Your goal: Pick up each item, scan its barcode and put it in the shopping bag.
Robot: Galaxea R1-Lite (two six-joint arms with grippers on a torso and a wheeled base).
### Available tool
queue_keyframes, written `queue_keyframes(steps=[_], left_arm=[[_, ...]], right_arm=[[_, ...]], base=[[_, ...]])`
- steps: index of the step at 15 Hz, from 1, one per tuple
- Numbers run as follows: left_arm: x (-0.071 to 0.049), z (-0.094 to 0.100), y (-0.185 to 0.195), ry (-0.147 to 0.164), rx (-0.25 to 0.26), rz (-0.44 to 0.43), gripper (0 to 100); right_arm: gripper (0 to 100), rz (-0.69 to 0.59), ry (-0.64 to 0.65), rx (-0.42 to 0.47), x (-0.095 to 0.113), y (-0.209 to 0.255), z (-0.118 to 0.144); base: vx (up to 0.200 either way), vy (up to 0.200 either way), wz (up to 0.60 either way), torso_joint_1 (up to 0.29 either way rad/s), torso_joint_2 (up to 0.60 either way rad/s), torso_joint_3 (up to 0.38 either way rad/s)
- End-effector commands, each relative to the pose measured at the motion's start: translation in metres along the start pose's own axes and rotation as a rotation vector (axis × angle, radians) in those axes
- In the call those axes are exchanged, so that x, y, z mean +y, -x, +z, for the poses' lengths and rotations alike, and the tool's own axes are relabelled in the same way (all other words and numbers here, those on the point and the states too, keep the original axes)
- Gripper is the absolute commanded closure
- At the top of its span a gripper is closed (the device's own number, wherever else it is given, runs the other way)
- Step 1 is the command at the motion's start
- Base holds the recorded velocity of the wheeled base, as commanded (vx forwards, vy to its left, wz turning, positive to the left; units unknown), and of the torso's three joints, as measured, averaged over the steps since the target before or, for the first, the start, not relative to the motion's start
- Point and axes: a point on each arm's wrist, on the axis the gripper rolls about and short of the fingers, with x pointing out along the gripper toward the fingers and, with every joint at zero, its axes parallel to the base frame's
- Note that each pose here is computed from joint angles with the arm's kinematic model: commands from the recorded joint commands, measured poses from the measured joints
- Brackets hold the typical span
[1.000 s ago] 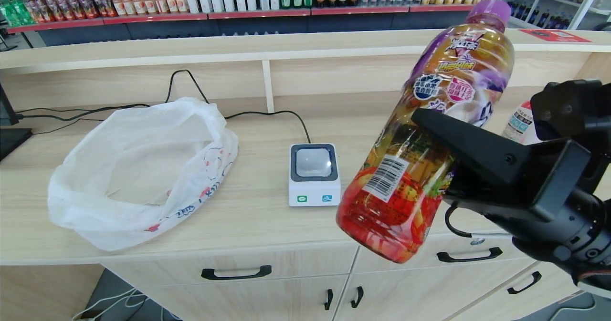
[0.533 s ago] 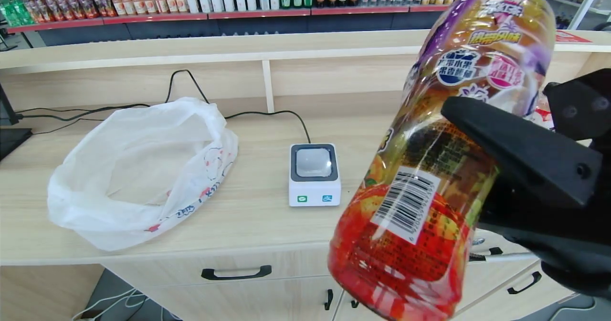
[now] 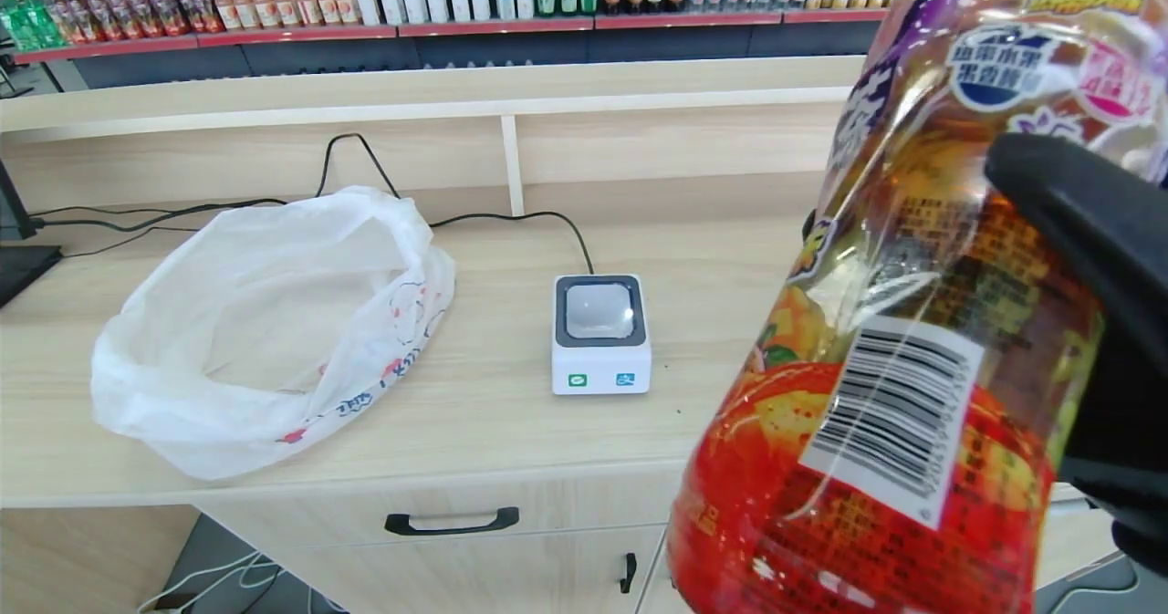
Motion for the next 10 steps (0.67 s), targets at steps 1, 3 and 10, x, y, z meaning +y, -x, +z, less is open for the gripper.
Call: queue_keyframes(steps=[1,3,10], left_arm=[[0.0,0.0,0.0,0.0,0.0,0.0,100],[0.0,0.0,0.0,0.0,0.0,0.0,100],[0.0,0.0,0.0,0.0,0.0,0.0,100]], right_arm=[[100,0.025,-0.007,0.001,0.0085,0.0033,-0.0002],[100,0.024,-0.008,0.002,0.0085,0.0039,-0.0005],[100,0.035,0.031,-0.004,0.0079,-0.0018,0.0015]], base=[[0.0,0.0,0.0,0.0,0.0,0.0],[0.0,0.0,0.0,0.0,0.0,0.0],[0.0,0.0,0.0,0.0,0.0,0.0]])
